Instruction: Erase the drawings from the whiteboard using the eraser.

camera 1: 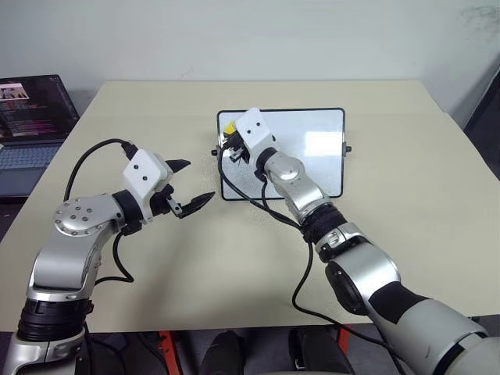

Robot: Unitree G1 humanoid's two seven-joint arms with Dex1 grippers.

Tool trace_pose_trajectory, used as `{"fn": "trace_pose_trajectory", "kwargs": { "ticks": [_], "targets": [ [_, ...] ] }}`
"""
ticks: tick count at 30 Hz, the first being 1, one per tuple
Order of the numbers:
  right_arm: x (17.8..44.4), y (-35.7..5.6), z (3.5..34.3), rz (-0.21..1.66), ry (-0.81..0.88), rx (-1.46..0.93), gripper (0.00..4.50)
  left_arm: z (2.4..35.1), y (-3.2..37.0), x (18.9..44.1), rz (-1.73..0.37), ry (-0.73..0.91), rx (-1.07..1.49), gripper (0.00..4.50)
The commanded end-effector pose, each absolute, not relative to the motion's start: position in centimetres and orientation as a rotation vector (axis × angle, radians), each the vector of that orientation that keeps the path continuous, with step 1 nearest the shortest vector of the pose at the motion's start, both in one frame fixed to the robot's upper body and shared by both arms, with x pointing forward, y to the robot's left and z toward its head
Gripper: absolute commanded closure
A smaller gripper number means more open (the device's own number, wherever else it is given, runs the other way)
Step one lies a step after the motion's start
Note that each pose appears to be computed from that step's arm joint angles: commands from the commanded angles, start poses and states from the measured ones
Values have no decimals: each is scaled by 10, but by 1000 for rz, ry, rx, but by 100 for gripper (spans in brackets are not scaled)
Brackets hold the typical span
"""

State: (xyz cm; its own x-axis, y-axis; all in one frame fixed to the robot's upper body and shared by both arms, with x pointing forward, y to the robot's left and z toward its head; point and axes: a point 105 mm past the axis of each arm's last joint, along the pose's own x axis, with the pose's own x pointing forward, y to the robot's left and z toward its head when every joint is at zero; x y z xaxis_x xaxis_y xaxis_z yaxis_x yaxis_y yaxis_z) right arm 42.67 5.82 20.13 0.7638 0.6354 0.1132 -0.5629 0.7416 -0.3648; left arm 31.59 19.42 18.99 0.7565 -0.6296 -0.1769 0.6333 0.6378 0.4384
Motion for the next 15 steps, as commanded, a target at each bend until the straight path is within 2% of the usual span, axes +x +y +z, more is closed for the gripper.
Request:
{"fn": "trace_pose_trajectory", "kwargs": {
  "ticks": [1, 8, 15],
  "targets": [
    [426, 54, 195, 658, -250, -350, 333, 208, 196, 313, -705, -46, 540, 0],
    [429, 39, 169, 632, -188, -380, 333, 208, 195, 314, -712, -47, 539, 0],
    [429, 41, 168, 640, -183, -392, 333, 208, 195, 314, -713, -46, 538, 0]
  ]
}}
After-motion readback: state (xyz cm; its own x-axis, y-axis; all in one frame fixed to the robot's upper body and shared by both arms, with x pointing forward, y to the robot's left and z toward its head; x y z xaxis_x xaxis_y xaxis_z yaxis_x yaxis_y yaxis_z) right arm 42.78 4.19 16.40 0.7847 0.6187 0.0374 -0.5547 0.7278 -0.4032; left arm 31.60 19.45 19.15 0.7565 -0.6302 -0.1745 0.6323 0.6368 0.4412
